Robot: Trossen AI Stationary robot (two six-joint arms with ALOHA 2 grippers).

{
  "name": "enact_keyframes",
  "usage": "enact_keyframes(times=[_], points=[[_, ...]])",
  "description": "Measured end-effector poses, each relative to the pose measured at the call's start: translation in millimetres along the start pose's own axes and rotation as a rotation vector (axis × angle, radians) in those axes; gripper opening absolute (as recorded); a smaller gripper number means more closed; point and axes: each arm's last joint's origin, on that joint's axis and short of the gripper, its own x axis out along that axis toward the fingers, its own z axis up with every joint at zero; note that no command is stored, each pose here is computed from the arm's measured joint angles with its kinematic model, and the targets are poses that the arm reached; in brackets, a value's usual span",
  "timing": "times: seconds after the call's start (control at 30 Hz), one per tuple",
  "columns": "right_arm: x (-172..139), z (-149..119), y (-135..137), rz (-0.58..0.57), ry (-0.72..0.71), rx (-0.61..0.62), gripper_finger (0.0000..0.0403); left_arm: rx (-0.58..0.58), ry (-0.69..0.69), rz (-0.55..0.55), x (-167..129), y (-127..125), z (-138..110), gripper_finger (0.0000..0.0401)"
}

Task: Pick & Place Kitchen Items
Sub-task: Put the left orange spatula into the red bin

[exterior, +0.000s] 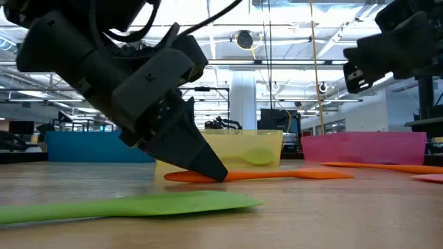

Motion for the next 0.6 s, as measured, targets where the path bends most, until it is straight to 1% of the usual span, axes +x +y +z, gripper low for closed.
enact_keyframes(times=[0.1, 0.17, 0.2, 0.27, 0.37, 0.47, 0.53, 0.6], points=[[4.3, -7.9, 4.6, -0.033, 0.029, 0.028, 0.0089, -0.027, -0.008, -0.012, 3.5, 5.8, 5.5, 0.0048], [7.4, -18.2, 7.7, -0.047, 0.096, 0.041, 0.0089, -0.031, -0.010, -0.043, 5.5, 8.2, 8.8, 0.0066], [11.8, -21.8, 9.6, -0.046, 0.132, 0.042, 0.0089, -0.027, -0.012, -0.054, 6.1, 8.6, 9.6, 0.0074], [27.9, -20.3, 15.3, -0.024, 0.143, 0.042, 0.0089, -0.014, -0.015, -0.062, 7.0, 8.5, 9.8, 0.0083], [49.3, -26.4, 19.7, -0.021, 0.196, 0.017, 0.0089, 0.023, -0.016, -0.061, 6.6, 7.3, 8.8, 0.0083], [67.0, -34.6, 20.3, -0.035, 0.239, 0.009, 0.0091, 0.042, -0.017, -0.060, 6.7, 7.3, 8.7, 0.0071], [76.4, -40.4, 19.0, -0.093, 0.256, -0.001, 0.0097, 0.043, -0.018, -0.060, 6.7, 7.2, 8.8, 0.0063], [82.9, -48.1, 15.9, -0.197, 0.278, 0.011, 0.0105, 0.054, -0.019, -0.061, 6.7, 7.2, 8.9, 0.0059]])
